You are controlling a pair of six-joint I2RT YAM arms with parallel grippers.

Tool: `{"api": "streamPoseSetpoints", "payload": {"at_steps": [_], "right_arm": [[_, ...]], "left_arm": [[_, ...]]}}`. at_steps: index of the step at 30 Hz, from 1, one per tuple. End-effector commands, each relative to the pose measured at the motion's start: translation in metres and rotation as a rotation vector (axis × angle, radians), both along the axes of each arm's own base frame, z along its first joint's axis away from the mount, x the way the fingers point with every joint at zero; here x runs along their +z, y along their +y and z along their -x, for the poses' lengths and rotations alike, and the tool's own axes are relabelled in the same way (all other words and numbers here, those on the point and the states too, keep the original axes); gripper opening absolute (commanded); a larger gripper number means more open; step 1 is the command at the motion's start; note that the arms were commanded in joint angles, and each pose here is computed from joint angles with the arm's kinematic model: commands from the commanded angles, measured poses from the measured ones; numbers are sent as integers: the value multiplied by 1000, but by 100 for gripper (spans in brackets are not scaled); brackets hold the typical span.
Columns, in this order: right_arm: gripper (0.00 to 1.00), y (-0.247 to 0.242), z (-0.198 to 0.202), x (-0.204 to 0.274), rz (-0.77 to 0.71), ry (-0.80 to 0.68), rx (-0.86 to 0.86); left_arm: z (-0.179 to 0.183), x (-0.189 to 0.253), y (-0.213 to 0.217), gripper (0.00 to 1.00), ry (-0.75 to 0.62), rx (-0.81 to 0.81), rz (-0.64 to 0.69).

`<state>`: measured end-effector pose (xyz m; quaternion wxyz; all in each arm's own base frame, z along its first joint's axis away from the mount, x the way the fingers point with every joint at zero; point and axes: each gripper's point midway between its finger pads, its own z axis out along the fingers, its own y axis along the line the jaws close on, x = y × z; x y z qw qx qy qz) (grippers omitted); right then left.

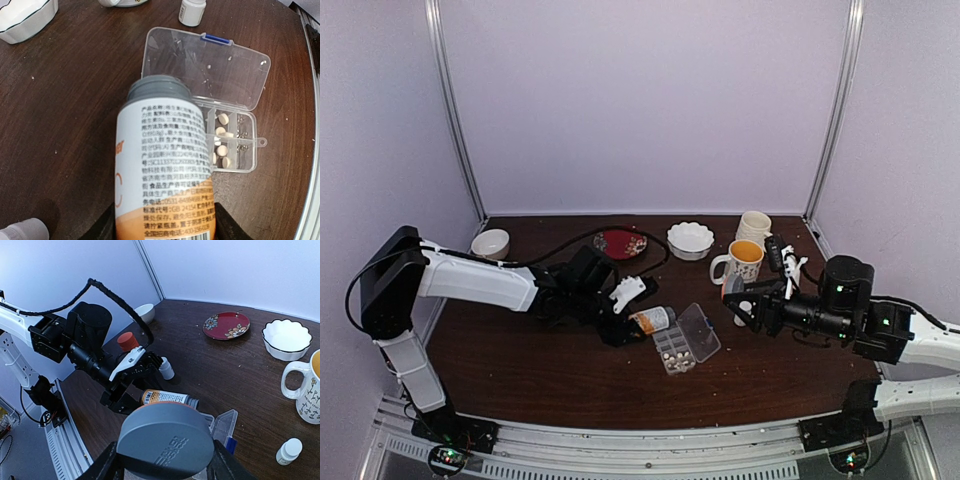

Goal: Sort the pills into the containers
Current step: Pour the pill into the compartment of the pill container.

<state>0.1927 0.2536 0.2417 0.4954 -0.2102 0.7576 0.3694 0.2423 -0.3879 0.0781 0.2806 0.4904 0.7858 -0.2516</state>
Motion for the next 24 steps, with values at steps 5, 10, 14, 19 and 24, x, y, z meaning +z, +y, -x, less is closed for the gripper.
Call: {"api": "streamPoseSetpoints", "payload": {"at_steps": [5, 10, 14, 19, 24], "right_arm": [[0, -3, 1, -1, -5, 17, -12], [0, -3, 1, -1, -6, 15, -16], [0, -2, 0, -1, -10, 12, -15], [0, 0, 0, -1, -5, 14, -10], [0, -2, 0, -3, 8, 18, -10]], "left_arm": [[-5, 9, -2, 0, -7, 15, 22], [-4, 11, -4, 0, 12, 10, 16], [-6, 1, -3, 0, 8, 21, 3], [-6, 5, -3, 0, -5, 25, 23], [-6, 17, -3, 0, -32, 22, 31]]}}
